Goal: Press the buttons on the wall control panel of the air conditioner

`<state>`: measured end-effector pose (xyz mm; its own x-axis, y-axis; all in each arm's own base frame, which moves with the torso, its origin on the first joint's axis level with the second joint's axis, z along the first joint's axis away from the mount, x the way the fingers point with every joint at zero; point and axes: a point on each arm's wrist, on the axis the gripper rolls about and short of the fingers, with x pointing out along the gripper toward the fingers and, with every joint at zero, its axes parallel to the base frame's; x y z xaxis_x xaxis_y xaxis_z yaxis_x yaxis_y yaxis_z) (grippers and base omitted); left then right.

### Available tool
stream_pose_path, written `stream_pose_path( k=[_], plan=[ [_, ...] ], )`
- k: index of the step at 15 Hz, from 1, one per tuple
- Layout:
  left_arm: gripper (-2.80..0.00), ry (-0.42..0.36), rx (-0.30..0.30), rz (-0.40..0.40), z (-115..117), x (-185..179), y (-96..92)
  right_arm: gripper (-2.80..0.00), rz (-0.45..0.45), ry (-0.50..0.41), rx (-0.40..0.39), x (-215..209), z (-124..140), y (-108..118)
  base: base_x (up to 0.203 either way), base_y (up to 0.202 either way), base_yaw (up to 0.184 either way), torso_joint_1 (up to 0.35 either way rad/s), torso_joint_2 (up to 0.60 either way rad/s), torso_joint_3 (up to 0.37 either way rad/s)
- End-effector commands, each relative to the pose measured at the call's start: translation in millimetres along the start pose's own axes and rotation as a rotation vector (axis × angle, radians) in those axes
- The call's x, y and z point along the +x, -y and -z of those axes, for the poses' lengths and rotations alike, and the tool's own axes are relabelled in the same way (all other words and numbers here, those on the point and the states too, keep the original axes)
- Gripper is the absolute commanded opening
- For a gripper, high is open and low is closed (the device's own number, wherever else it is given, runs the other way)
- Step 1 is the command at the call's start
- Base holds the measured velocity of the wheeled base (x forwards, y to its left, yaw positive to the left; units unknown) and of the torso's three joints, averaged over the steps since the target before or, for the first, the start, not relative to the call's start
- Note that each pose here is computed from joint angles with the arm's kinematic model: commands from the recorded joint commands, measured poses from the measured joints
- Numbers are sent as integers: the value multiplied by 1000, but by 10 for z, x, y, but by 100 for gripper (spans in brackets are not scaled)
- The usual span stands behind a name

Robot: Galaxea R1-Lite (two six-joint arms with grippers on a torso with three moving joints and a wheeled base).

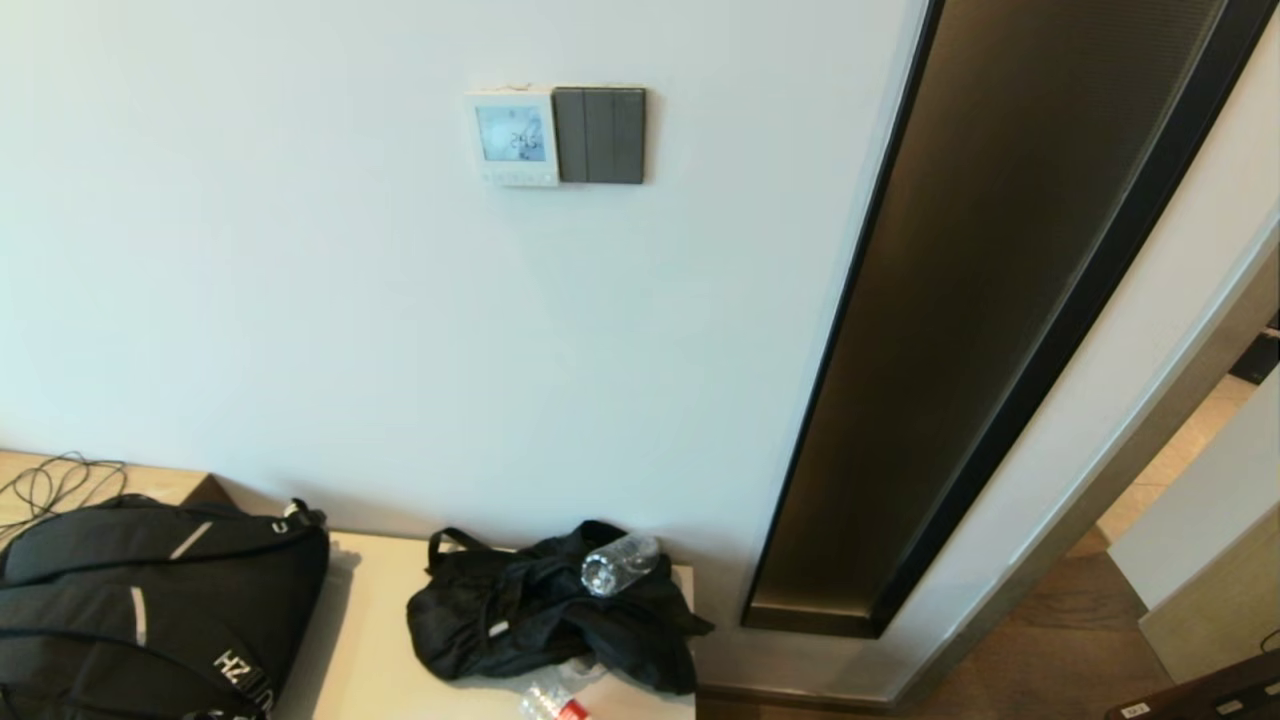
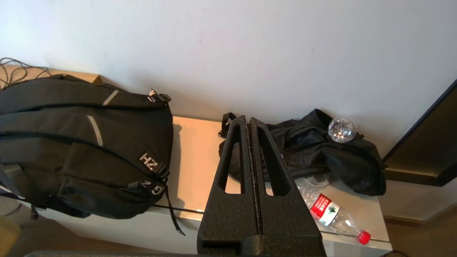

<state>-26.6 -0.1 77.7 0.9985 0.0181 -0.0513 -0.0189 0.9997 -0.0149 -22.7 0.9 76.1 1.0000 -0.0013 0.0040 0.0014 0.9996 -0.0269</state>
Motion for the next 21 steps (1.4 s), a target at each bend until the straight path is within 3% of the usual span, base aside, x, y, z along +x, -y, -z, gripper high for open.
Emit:
stream_pose_path(
  k=[1,21],
  plan=[
    [-280,-4,0,0,2,1,0,-280,0,-1,-1,1,-1,0,0,0,0,0,0,0],
    [-280,-4,0,0,2,1,0,-280,-1,2,-2,0,-2,0,0,0,0,0,0,0]
  ],
)
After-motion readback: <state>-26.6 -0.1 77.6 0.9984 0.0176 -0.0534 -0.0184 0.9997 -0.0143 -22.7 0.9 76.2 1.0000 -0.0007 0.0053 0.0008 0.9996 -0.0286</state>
